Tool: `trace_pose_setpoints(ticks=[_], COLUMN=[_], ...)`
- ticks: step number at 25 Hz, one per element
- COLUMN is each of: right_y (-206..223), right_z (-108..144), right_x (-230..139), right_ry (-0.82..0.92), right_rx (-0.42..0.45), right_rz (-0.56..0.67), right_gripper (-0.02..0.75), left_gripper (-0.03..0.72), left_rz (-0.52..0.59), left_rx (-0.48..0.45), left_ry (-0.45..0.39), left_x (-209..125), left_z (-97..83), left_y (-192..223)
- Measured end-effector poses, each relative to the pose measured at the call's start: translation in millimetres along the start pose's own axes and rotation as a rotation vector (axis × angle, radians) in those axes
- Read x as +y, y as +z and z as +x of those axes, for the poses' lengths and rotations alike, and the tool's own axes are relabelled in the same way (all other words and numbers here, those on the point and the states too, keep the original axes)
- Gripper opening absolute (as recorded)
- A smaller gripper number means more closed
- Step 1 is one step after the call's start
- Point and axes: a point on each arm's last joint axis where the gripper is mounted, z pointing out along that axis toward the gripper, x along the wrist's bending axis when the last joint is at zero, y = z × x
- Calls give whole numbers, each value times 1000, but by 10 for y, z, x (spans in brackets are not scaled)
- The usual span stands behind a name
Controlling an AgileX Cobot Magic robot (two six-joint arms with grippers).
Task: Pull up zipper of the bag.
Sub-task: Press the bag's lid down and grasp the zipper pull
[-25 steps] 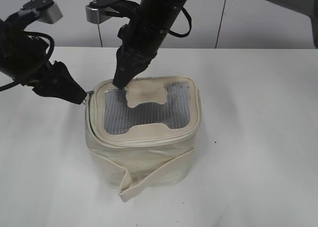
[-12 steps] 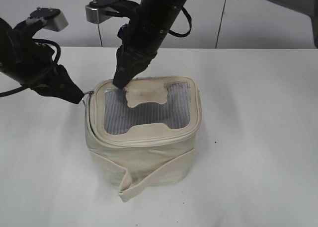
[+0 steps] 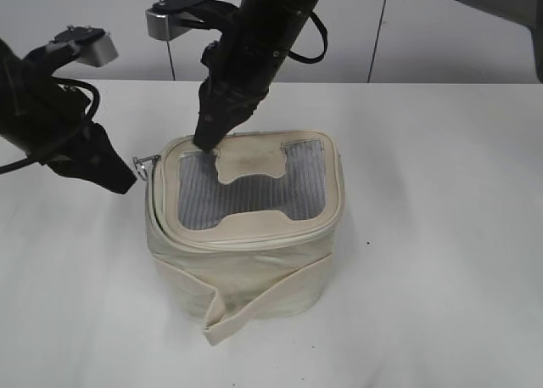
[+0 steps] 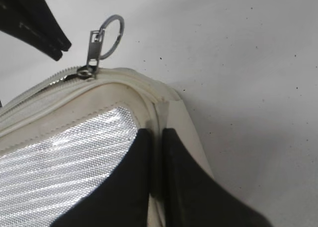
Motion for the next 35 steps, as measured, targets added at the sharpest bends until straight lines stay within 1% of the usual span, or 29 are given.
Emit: trace_pose_setpoints(ticks=[4,5,7,10,12,13,14,16,18,20,25,26,28,29,30,31,35], right_y=[0,0,0,2,2,2,2,2,2,2,2,2,2,2,2,2,2], right_z=[0,0,0,3,3,3,3,3,3,3,2,2,2,2,2,2,2], right_x=[0,0,0,2,2,2,2,2,2,2,0,0,0,0,0,0,0], right_ry=[1,1,1,0,0,0,0,0,0,0,-1,-1,-1,-1,-1,-1,-1], right_rx=[0,0,0,0,0,0,0,0,0,0,-2,-2,-2,-2,-2,-2,-2], right_rz=[0,0,0,1,1,1,1,1,1,1,2,2,2,2,2,2,2], right_gripper=[39,39,39,39,39,39,39,39,39,39,39,39,39,39,39,39,39], left_gripper=[-1,17,101,330,442,475,491,501,482,437,317,276,162,87,36,7,-3], left_rz=[17,18,19,22,18,10,-2,-51,-95,-115,-71,-65,-62,-62,-63,-62,-56], left_rx=[10,10,11,19,25,29,33,49,69,81,54,50,48,48,48,48,54], left_ry=[-19,-23,-26,-21,-21,-25,-30,-51,-67,-77,-100,-102,-102,-102,-101,-100,-75], left_x=[-16,-16,-17,-20,-16,-10,2,46,84,101,71,67,67,68,69,69,63], left_z=[9,9,10,18,23,26,30,45,65,82,142,149,148,147,143,141,109], left_y=[0,0,-1,-1,-1,-1,-1,-2,-6,-1,142,166,179,179,178,174,110])
